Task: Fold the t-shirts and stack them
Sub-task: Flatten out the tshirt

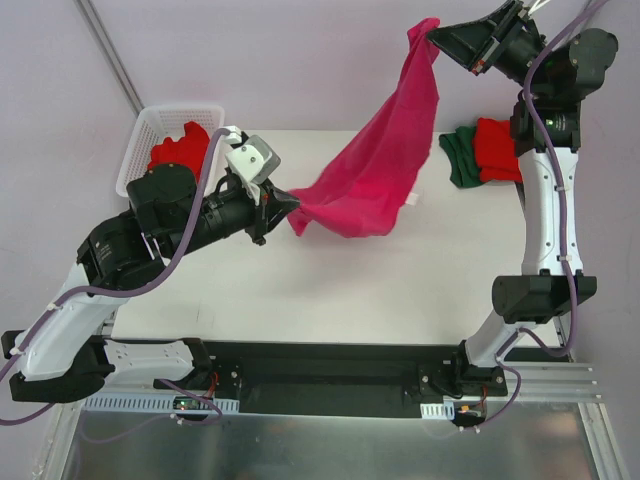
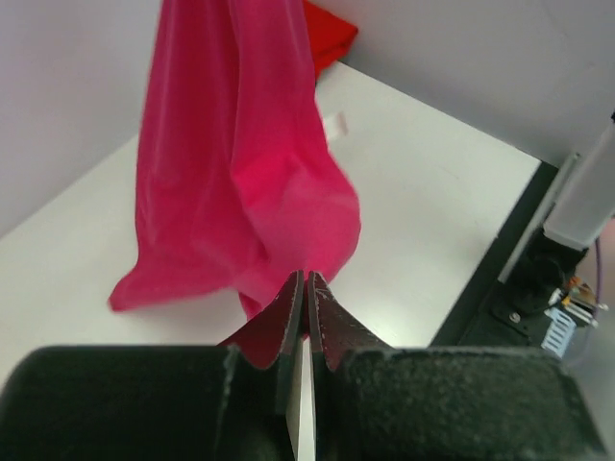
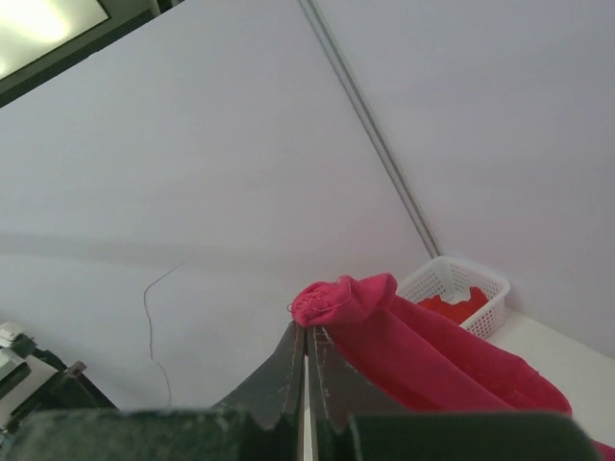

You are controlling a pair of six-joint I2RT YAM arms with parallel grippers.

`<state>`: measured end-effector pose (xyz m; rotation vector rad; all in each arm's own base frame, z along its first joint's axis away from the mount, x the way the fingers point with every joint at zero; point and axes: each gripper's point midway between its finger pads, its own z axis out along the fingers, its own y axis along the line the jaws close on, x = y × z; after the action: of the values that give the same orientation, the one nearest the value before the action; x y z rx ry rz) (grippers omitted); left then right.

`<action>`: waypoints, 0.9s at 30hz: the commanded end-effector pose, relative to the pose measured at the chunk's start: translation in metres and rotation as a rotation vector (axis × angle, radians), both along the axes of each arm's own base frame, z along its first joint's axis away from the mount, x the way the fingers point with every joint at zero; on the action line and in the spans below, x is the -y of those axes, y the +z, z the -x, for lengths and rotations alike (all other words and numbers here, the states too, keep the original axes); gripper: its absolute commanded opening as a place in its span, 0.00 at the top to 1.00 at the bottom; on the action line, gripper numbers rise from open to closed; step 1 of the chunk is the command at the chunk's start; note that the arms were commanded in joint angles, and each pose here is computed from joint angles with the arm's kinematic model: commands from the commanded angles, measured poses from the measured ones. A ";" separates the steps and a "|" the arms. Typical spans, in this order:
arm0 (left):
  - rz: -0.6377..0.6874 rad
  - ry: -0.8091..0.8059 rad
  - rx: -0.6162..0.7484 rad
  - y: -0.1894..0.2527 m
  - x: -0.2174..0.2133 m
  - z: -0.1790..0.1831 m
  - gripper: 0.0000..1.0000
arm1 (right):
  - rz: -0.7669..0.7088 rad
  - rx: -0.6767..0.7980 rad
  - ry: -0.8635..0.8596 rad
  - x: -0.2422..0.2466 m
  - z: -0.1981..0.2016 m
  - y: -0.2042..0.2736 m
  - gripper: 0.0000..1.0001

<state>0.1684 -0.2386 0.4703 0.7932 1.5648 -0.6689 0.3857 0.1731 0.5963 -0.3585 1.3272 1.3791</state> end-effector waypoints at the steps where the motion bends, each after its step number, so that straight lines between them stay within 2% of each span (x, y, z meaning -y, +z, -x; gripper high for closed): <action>1: 0.172 -0.116 -0.003 0.031 0.007 0.026 1.00 | 0.019 0.079 0.026 -0.003 0.024 0.007 0.99; 3: 0.156 -0.145 -0.048 0.011 0.021 0.025 1.00 | 0.024 0.096 0.008 0.001 0.036 0.004 0.99; 4: 0.162 -0.162 -0.080 0.004 0.026 0.027 1.00 | 0.026 0.025 -0.007 0.003 0.024 -0.022 0.99; 6: 0.146 -0.201 -0.134 -0.016 0.040 0.029 1.00 | 0.041 0.029 -0.040 0.008 0.034 -0.032 0.99; 7: 0.149 -0.211 -0.164 -0.022 0.045 0.030 1.00 | 0.046 -0.023 -0.051 0.009 0.026 -0.054 0.99; 11: 0.145 -0.226 -0.207 -0.039 0.054 0.030 1.00 | 0.084 -0.072 -0.092 0.012 0.019 -0.081 0.99; 14: 0.143 -0.171 -0.160 -0.036 0.046 0.021 1.00 | 0.100 -0.096 -0.091 0.007 0.003 -0.086 0.99; 16: 0.145 -0.092 -0.101 -0.027 0.032 0.008 1.00 | 0.111 -0.143 -0.065 -0.002 -0.018 -0.100 0.99; 17: 0.142 -0.063 -0.083 -0.025 0.026 0.004 1.00 | 0.110 -0.106 -0.053 -0.007 -0.019 -0.085 0.99; 20: 0.131 0.088 0.018 -0.009 -0.003 -0.017 1.00 | 0.119 -0.143 -0.021 -0.022 -0.048 -0.100 0.99; 22: 0.115 0.167 0.090 0.004 -0.022 -0.026 1.00 | 0.116 -0.105 -0.023 -0.028 -0.052 -0.086 0.99; 23: 0.104 0.198 0.114 0.007 -0.030 -0.029 1.00 | 0.116 -0.133 -0.019 -0.030 -0.067 -0.096 0.99; 24: 0.097 0.220 0.160 0.018 -0.039 -0.030 1.00 | 0.106 -0.084 -0.016 -0.031 -0.064 -0.076 0.99; 26: 0.086 0.282 0.205 0.030 -0.055 -0.034 1.00 | 0.092 -0.089 -0.002 -0.034 -0.074 -0.074 0.99; 27: 0.089 0.307 0.251 0.043 -0.068 -0.031 1.00 | 0.083 -0.031 -0.001 -0.033 -0.068 -0.054 0.99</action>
<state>0.1911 -0.2237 0.4510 0.6583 1.5465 -0.5870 0.4628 0.2075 0.4862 -0.3061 1.5720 1.3759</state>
